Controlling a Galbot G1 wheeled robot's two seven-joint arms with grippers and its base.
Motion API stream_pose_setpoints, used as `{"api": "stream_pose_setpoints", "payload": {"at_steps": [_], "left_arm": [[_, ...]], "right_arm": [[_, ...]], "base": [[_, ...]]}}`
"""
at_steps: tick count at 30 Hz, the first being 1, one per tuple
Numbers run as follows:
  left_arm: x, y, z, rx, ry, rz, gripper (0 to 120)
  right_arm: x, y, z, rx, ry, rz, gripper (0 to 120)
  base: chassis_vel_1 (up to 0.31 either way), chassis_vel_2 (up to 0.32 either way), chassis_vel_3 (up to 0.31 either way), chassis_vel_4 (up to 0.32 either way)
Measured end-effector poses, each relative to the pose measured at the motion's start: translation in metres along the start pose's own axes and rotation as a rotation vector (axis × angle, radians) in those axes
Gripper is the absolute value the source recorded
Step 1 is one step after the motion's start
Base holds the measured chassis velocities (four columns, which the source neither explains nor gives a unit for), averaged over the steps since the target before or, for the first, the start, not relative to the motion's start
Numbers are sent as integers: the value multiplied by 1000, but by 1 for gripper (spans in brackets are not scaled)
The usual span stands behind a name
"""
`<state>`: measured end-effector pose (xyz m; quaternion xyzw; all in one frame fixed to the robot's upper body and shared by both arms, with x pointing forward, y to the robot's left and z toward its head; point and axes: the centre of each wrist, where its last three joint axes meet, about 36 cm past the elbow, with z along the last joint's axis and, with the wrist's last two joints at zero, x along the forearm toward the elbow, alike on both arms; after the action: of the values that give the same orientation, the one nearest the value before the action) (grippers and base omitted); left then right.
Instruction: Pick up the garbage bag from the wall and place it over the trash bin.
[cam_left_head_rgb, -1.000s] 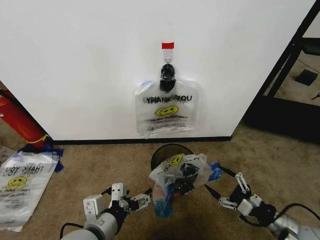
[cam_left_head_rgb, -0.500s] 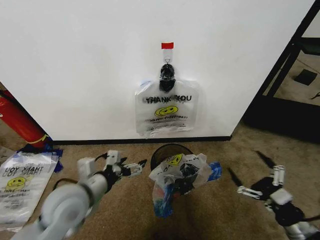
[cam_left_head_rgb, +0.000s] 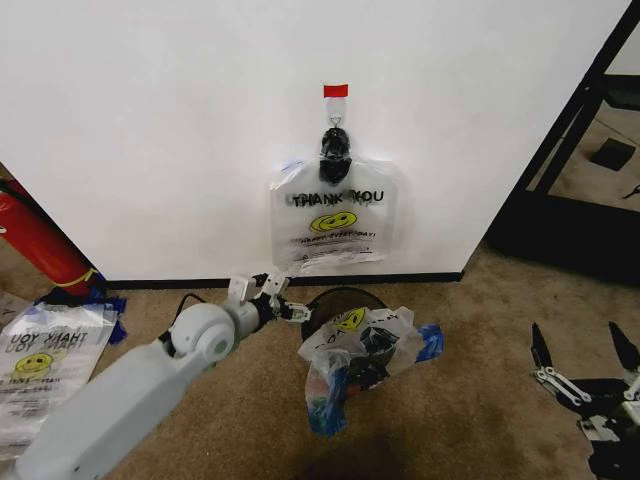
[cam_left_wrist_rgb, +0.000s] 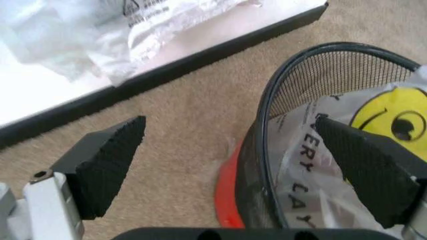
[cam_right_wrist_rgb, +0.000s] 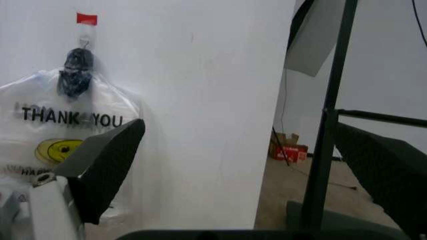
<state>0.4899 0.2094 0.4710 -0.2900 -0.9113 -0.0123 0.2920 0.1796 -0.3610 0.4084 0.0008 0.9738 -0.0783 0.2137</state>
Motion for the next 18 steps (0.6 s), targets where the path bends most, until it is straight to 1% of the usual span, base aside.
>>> {"api": "stream_pose_setpoints", "payload": {"at_steps": [2,5,7,10,11,12,14,17,18], "left_arm": [[-4,-3,-2,29,7,10,100],[-12,-6,-1,44,22,12,100],[-19,-7,0,47,39,8,100],[-37,-14,3,42,85,5,100],[-37,-14,3,42,85,5,100],[-42,-17,4,36,102,7,99],[-48,-21,6,23,118,2,94],[-55,-27,8,-2,137,-11,84],[-59,-32,8,-10,142,-13,75]], "right_arm": [[-1,0,2,3,2,-1,100],[-3,1,5,4,6,-3,100],[-4,2,7,3,8,-4,100],[-6,2,9,1,10,-7,100],[-6,2,9,1,10,-7,100],[-6,2,10,1,10,-7,100],[-6,2,10,2,11,-7,100],[-6,1,11,2,14,-4,100],[-5,0,13,2,16,-1,100]], "base": [[0,0,0,0],[0,0,0,0],[0,0,0,0],[0,0,0,0],[0,0,0,0],[0,0,0,0],[0,0,0,0],[0,0,0,0],[0,0,0,0]]}}
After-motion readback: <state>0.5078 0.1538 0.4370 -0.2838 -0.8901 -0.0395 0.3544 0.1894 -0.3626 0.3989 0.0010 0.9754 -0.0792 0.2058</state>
